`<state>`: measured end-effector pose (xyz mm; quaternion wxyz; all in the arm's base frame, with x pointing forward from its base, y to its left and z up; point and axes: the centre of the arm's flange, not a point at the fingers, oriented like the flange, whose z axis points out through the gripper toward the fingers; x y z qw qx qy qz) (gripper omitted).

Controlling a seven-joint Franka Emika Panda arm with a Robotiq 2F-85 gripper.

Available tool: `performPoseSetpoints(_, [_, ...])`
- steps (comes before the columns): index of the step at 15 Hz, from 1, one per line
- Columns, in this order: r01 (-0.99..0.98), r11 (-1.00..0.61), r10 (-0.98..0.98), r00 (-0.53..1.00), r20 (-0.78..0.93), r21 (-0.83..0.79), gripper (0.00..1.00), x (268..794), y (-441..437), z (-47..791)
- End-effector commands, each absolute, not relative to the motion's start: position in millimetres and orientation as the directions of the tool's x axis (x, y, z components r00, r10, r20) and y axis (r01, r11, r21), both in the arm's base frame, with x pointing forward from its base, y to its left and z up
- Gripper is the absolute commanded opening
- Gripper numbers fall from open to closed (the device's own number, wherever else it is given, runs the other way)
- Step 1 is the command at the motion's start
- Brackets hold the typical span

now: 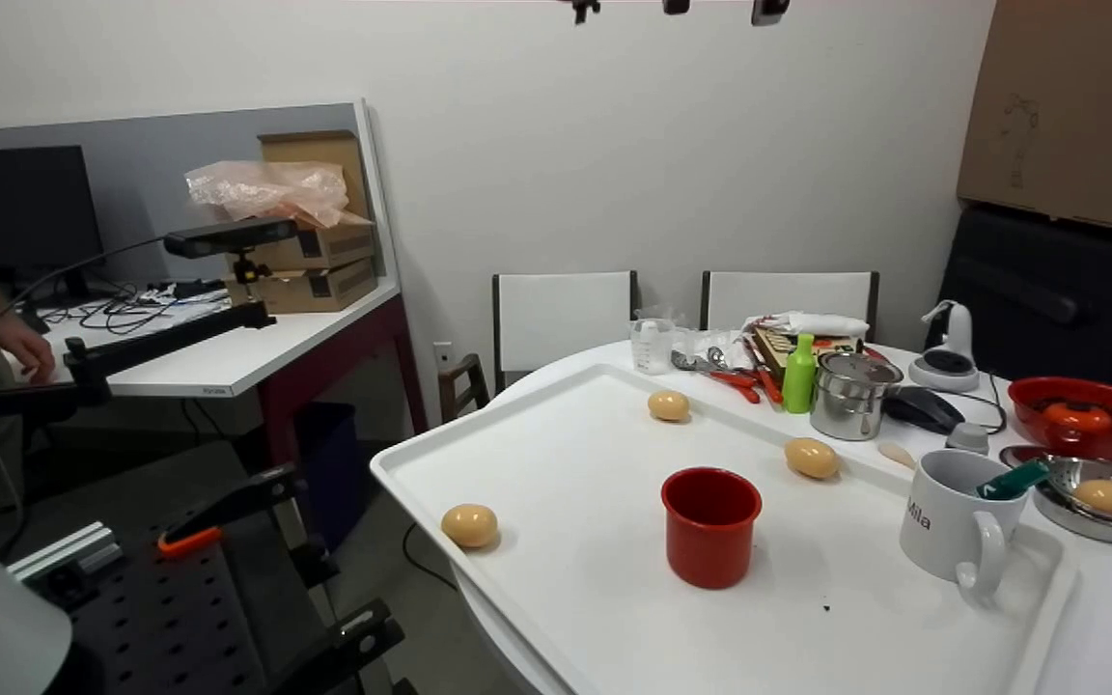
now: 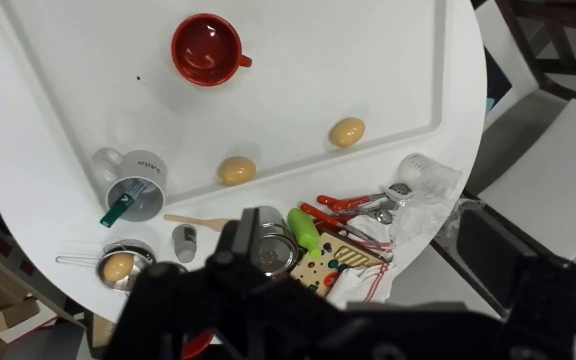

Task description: Put the right egg in the red cup

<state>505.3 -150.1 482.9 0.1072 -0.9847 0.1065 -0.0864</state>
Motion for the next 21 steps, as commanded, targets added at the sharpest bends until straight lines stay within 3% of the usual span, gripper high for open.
performPoseSetpoints(1, [-0.152, -0.964, -0.183, 0.974, 0.133, -0.217, 1.0, 544, -139, 457])
performPoseSetpoints(10, [-0.165, -0.986, -0.164, 0.974, 0.159, -0.002, 1.0, 590, -112, 389])
performPoseSetpoints(21, [-0.142, -0.989, -0.147, 0.979, 0.14, -0.044, 1.0, 579, -116, 383])
